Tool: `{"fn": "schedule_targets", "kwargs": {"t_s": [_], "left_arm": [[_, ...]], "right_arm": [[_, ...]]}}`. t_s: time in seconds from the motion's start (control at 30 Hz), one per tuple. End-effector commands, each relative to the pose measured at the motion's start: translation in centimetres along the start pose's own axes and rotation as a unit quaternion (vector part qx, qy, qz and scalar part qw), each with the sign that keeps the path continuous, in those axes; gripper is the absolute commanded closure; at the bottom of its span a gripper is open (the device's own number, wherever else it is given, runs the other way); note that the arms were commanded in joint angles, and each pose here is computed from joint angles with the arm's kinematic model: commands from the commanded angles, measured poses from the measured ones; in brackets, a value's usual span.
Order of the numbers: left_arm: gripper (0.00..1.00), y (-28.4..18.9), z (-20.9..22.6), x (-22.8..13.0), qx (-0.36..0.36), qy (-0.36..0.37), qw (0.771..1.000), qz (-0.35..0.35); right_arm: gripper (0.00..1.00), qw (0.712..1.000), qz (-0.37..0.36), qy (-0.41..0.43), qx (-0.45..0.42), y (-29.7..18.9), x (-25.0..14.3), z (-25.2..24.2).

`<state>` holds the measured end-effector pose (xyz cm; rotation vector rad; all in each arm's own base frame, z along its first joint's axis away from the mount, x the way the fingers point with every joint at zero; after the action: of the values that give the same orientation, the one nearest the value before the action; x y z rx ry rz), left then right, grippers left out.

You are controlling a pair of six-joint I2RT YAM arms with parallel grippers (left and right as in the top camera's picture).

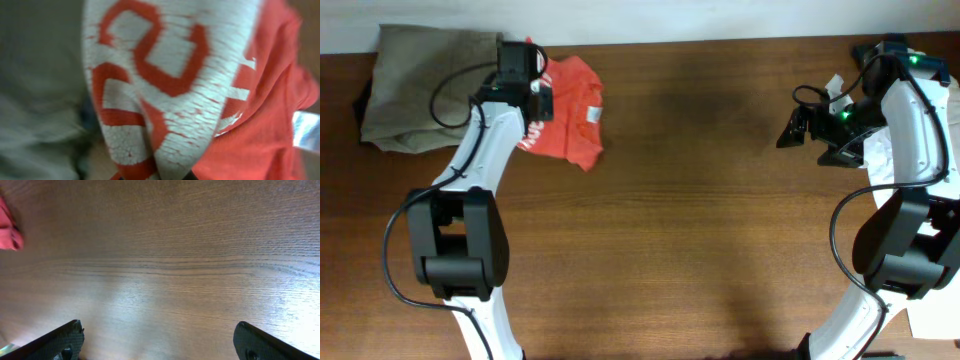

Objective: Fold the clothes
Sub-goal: 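Grasp the folded orange shirt with the left gripper and carry it onto the khaki pile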

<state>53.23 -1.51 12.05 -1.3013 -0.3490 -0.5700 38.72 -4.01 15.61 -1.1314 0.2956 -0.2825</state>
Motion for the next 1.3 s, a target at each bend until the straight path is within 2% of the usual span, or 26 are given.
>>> {"fn": "schedule_targets", "kwargs": {"t_s": [0.0, 0.07, 0.2, 0.43, 0.6, 0.7, 0.73, 0.8, 0.87, 0.9, 0.97, 1.0, 1.1, 1.13, 1.17, 1.2, 1.27], "left_arm": [[0.99, -2.3, 7.3, 5.1, 0.075, -0.046, 0.994, -0.071], [0.99, -4.0, 11.1, 7.2, 0.1, -0.075, 0.986, -0.11], [0.99, -5.2, 14.5, 9.2, 0.126, -0.102, 0.973, -0.164], [0.99, -8.5, 15.8, 12.2, 0.132, -0.111, 0.962, -0.213], [0.99, -4.7, 16.9, 9.8, 0.133, -0.115, 0.97, -0.167], [0.98, -0.8, 20.0, 7.3, 0.152, -0.134, 0.969, -0.14], [0.94, 0.3, 20.9, 6.4, 0.156, -0.139, 0.969, -0.13], [0.67, 3.9, 23.7, 2.9, 0.17, -0.158, 0.968, -0.095], [0.58, 4.8, 26.4, 0.5, 0.184, -0.174, 0.964, -0.075], [0.36, 4.6, 27.2, 0.2, 0.19, -0.18, 0.962, -0.076], [0.03, 4.0, 27.8, -0.2, 0.192, -0.183, 0.962, -0.068], [0.01, 2.6, 27.8, 0.3, 0.192, -0.183, 0.962, -0.071], [0.02, -3.0, 27.8, 3.9, 0.198, -0.179, 0.955, -0.126], [0.16, -3.6, 27.2, 4.3, 0.191, -0.176, 0.957, -0.129], [0.39, -3.2, 25.7, 4.3, 0.154, -0.167, 0.966, -0.12], [0.71, -1.6, 23.5, 3.3, 0.104, -0.159, 0.977, -0.094], [0.98, 1.4, 22.2, 1.6, 0.079, -0.156, 0.982, -0.064]], "right_arm": [[0.01, 1.0, -0.014, -0.003, -0.003, -0.9, 0.2, 0.2], [0.01, 1.0, -0.014, -0.003, -0.003, -0.9, 0.2, 0.2], [0.01, 1.0, -0.014, -0.003, -0.003, -0.9, 0.2, 0.2], [0.01, 1.0, -0.014, -0.003, -0.003, -0.9, 0.2, 0.2], [0.01, 1.0, -0.014, -0.003, -0.003, -0.9, 0.2, 0.2], [0.01, 1.0, -0.014, -0.003, -0.003, -0.9, 0.2, 0.2], [0.01, 1.0, -0.014, -0.003, -0.003, -0.9, 0.2, 0.2], [0.01, 1.0, -0.014, -0.003, -0.003, -0.9, 0.2, 0.2], [0.01, 1.0, -0.014, -0.003, -0.003, -0.9, 0.2, 0.2], [0.01, 1.0, -0.014, -0.003, -0.003, -0.9, 0.2, 0.2], [0.01, 1.0, -0.014, -0.003, -0.003, -0.9, 0.2, 0.2], [0.01, 1.0, -0.014, -0.003, -0.003, -0.9, 0.2, 0.2], [0.01, 1.0, -0.014, -0.003, -0.003, -0.9, 0.2, 0.2], [0.01, 1.0, -0.014, -0.003, -0.002, -0.9, 0.2, 0.2], [0.01, 1.0, -0.014, -0.003, -0.003, -0.9, 0.2, 0.2], [0.01, 1.0, -0.014, -0.003, -0.003, -0.9, 0.2, 0.2], [0.02, 1.0, -0.014, -0.003, -0.002, -0.9, 0.2, 0.2]]}}
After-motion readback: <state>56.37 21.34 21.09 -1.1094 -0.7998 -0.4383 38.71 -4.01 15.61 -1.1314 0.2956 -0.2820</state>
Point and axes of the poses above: each gripper's point midway between its finger pads, its own y axis out along the fingers, its own z axis along the line the jaws close on, x = y × z, the point moved 2 cm from there along -y, back along the fingers, and after that the axes turned 10 degrees about y, right-handed, at the moved point
